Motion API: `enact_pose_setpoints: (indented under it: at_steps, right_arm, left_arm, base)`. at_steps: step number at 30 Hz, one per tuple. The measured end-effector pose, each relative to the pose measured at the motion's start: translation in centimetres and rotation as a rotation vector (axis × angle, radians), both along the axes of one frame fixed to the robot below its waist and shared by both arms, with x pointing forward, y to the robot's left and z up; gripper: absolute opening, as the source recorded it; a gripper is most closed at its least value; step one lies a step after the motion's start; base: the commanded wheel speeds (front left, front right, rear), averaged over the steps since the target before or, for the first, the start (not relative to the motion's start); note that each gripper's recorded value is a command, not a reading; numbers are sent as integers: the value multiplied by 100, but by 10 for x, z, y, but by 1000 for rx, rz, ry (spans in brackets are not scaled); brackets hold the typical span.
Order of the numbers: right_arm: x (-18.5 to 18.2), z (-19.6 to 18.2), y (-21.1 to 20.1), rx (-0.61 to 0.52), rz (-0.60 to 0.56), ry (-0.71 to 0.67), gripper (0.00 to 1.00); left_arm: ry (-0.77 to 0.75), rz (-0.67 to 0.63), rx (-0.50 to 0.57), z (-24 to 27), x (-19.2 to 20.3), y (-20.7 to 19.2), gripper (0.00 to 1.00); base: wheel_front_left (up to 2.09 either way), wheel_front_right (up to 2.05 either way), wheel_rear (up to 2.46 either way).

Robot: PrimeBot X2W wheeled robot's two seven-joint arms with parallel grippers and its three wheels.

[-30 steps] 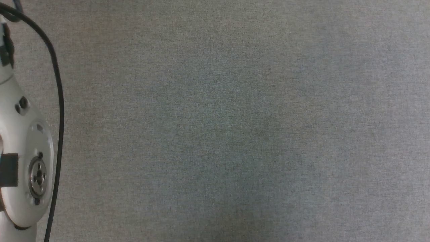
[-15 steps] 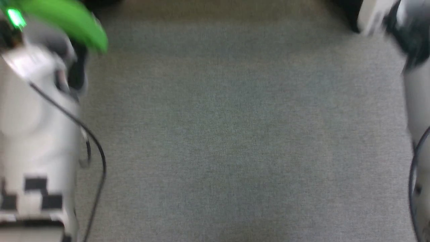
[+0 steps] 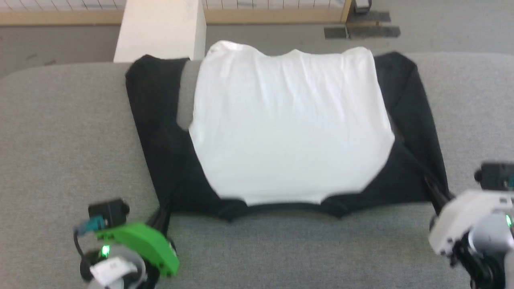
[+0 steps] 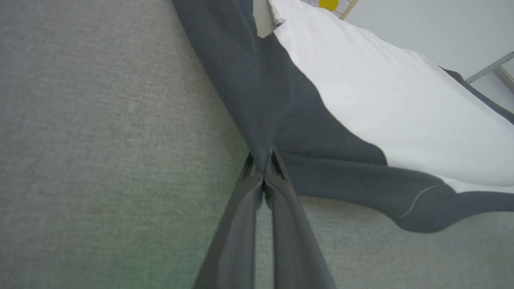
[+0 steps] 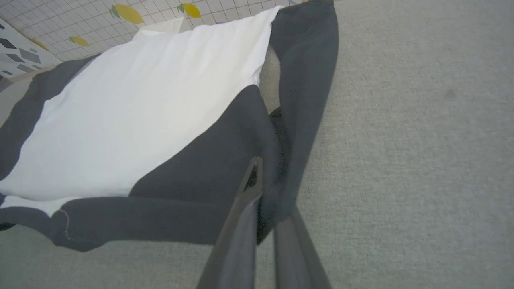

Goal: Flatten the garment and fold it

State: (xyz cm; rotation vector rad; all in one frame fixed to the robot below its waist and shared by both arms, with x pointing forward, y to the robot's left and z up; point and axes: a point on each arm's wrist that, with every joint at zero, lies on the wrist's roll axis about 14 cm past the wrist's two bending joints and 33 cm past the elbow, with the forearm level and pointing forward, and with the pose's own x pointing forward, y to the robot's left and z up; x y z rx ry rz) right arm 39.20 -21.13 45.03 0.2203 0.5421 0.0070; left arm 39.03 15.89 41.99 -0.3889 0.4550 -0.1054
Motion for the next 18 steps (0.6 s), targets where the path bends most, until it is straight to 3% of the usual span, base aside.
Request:
enact_pose_setpoints:
  at_steps: [10, 18]
  right_arm:
    - [-71, -18, -20, 16, -81, 99, 0]
    - [-121, -66, -24, 33, -100, 313, 0]
  left_arm:
    - [183, 1, -5, -20, -82, -4, 0]
    - [314, -27, -9, -37, -124, -10, 0]
  base:
    - [0, 0, 0]
    - [0, 0, 0]
